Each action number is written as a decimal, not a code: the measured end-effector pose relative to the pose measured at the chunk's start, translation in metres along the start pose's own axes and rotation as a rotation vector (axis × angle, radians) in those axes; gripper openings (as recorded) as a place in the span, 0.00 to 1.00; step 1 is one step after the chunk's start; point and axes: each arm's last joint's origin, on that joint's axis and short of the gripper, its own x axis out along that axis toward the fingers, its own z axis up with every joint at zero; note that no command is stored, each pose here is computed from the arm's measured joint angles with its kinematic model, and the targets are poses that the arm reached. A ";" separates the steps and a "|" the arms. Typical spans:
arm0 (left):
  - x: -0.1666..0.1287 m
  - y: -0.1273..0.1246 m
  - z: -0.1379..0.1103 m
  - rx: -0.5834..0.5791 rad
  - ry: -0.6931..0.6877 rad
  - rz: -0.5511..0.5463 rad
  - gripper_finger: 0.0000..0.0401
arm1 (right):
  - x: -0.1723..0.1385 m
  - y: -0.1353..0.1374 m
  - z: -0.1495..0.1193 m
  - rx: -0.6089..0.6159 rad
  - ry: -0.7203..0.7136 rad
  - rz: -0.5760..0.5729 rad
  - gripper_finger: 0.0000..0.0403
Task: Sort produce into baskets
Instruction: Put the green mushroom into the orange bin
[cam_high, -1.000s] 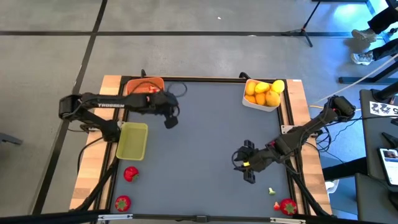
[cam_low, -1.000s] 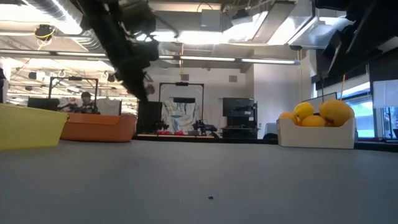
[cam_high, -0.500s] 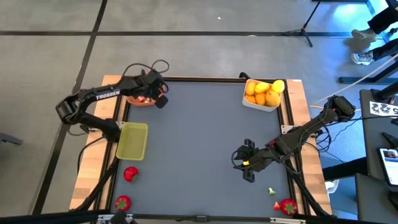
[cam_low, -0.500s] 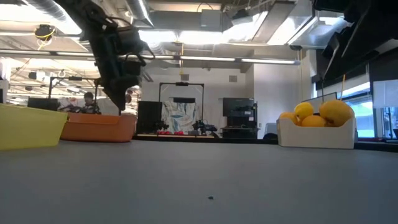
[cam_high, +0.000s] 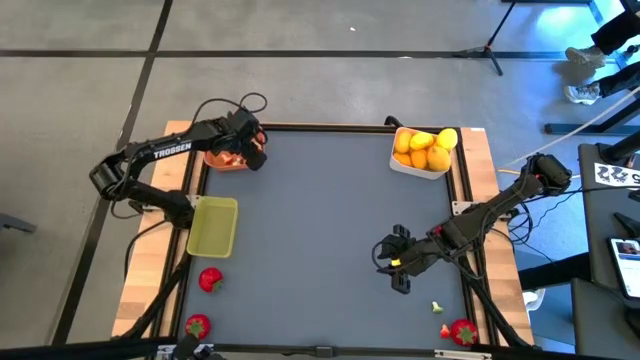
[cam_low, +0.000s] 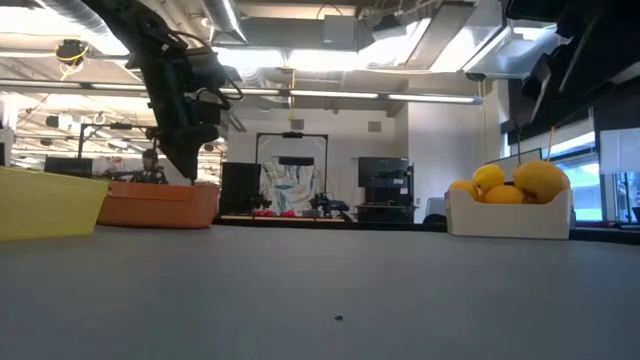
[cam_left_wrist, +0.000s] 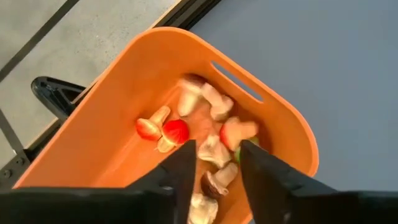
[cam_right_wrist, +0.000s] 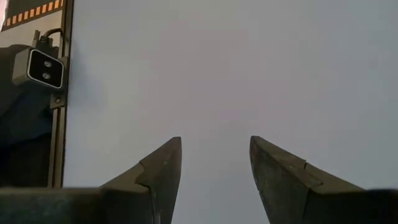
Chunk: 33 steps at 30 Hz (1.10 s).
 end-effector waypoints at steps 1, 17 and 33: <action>0.000 0.000 0.000 -0.013 0.000 0.000 0.32 | 0.000 0.000 0.000 0.000 0.001 0.002 0.47; -0.007 -0.028 0.001 0.048 -0.038 -0.075 0.42 | -0.012 0.030 -0.037 0.150 0.245 0.155 0.47; -0.009 -0.034 0.001 0.066 -0.050 -0.088 0.42 | -0.031 0.054 -0.111 0.274 0.507 -0.008 0.47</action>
